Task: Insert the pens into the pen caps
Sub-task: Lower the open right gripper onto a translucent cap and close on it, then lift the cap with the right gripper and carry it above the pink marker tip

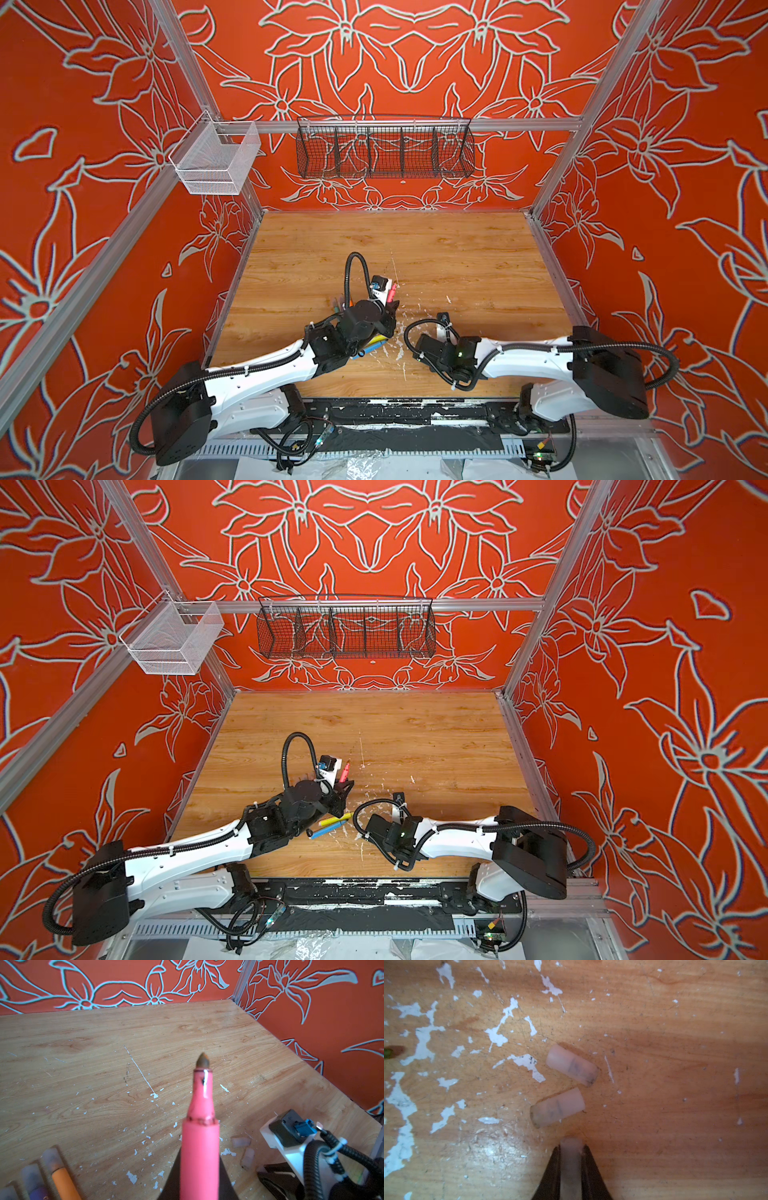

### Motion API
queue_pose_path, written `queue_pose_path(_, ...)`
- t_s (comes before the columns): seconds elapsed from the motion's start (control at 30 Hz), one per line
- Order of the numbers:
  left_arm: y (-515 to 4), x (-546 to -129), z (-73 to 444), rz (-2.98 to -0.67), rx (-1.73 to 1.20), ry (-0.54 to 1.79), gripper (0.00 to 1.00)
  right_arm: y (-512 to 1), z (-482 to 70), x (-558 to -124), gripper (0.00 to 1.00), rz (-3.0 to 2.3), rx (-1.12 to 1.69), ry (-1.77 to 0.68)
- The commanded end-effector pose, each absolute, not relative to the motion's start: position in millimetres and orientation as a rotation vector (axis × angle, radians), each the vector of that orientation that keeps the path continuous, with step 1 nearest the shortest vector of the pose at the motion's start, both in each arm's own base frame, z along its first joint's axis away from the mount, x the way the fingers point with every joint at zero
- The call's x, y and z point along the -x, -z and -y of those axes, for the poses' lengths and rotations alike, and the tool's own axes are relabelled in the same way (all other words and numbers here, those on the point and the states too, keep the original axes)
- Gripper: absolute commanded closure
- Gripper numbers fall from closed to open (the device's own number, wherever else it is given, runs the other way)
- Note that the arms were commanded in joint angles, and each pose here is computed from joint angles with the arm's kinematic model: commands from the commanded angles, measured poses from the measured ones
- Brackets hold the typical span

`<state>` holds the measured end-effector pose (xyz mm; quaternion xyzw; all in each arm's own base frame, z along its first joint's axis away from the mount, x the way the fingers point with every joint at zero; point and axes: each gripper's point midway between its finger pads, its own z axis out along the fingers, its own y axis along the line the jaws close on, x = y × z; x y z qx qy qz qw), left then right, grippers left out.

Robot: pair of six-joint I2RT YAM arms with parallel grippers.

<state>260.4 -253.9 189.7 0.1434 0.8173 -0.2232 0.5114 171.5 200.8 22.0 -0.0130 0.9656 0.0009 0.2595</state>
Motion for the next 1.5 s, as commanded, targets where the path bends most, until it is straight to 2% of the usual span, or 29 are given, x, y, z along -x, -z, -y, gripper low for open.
queue_pose_path(0.0,-196.2,-253.2,266.3,-1.916,-0.407,0.638,1.0,-14.6,-180.0,-163.5,0.9,-2.638,0.001,0.061)
queue_pose_path(0.2,-206.5,-235.6,281.8,-1.855,-0.504,0.783,1.0,-62.5,-177.5,-176.4,0.93,-2.503,-0.06,-0.076)
queue_pose_path(0.3,-210.2,-229.3,285.9,-1.836,-0.528,0.832,1.0,-104.9,-177.4,-184.6,0.96,-2.39,-0.096,-0.199)
queue_pose_path(0.57,-216.5,-210.3,300.5,-1.783,-0.625,0.968,1.0,-242.4,-201.1,-196.6,1.0,-1.952,-0.133,-0.768)
queue_pose_path(0.73,-219.5,-202.5,306.4,-1.763,-0.662,1.027,1.0,-294.5,-215.9,-195.4,1.0,-1.744,-0.121,-0.982)
queue_pose_path(0.87,-221.6,-196.4,310.3,-1.751,-0.689,1.066,1.0,-318.2,-234.4,-193.7,1.0,-1.611,-0.108,-1.129)
queue_pose_path(1.03,-223.1,-193.7,311.0,-1.744,-0.7,1.08,1.0,-324.4,-253.2,-197.1,1.0,-1.55,-0.118,-1.207)
queue_pose_path(1.47,-224.8,-192.2,310.4,-1.735,-0.702,1.087,1.0,-320.4,-257.5,-205.9,1.0,-1.526,-0.175,-1.203)
